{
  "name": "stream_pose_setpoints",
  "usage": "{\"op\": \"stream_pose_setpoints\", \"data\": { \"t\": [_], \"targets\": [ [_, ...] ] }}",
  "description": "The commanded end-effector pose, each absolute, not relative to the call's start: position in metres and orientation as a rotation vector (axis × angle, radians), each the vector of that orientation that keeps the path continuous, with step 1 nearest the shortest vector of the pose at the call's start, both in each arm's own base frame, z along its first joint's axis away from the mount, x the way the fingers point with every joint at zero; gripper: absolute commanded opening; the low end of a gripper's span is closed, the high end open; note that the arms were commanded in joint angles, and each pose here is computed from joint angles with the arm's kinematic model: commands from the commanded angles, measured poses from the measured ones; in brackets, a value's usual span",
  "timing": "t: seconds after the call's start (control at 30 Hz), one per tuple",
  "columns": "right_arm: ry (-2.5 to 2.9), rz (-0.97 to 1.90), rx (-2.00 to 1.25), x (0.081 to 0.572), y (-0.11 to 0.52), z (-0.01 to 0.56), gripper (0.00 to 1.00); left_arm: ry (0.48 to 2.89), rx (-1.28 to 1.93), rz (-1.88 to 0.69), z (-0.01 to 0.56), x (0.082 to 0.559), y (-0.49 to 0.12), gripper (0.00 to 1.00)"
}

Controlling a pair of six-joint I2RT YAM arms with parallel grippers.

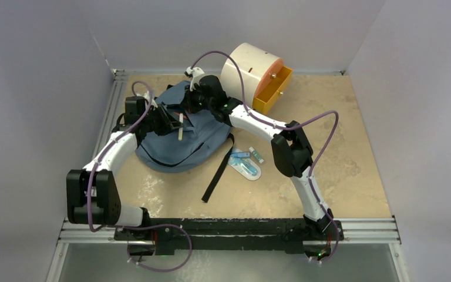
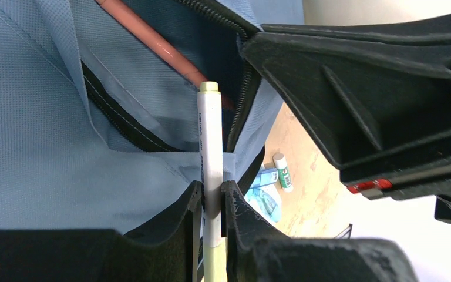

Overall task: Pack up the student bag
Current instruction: Place the stationery in the student bag.

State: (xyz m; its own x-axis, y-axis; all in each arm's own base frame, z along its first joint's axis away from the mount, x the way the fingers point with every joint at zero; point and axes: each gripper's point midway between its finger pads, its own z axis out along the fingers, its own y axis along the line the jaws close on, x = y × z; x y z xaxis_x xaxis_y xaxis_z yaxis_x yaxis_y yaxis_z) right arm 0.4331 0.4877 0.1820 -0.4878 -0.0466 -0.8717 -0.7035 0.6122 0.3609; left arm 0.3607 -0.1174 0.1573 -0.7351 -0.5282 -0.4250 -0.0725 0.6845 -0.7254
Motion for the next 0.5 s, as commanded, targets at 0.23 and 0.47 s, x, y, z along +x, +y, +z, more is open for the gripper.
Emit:
{"op": "stream_pose_setpoints", "data": {
  "t": [0.23,0.47],
  "targets": [
    [1.792,1.007,-0.592,0.424,0.493,0.243,0.0,2.155,-0.501,-0.961,0.175,0.411,-0.116,0.0],
    [1.787,1.018,-0.589,0.423,0.493,0.246,0.0,2.094,-0.663,-0.949,0.164,0.441,-0.108,0.0]
  ]
}}
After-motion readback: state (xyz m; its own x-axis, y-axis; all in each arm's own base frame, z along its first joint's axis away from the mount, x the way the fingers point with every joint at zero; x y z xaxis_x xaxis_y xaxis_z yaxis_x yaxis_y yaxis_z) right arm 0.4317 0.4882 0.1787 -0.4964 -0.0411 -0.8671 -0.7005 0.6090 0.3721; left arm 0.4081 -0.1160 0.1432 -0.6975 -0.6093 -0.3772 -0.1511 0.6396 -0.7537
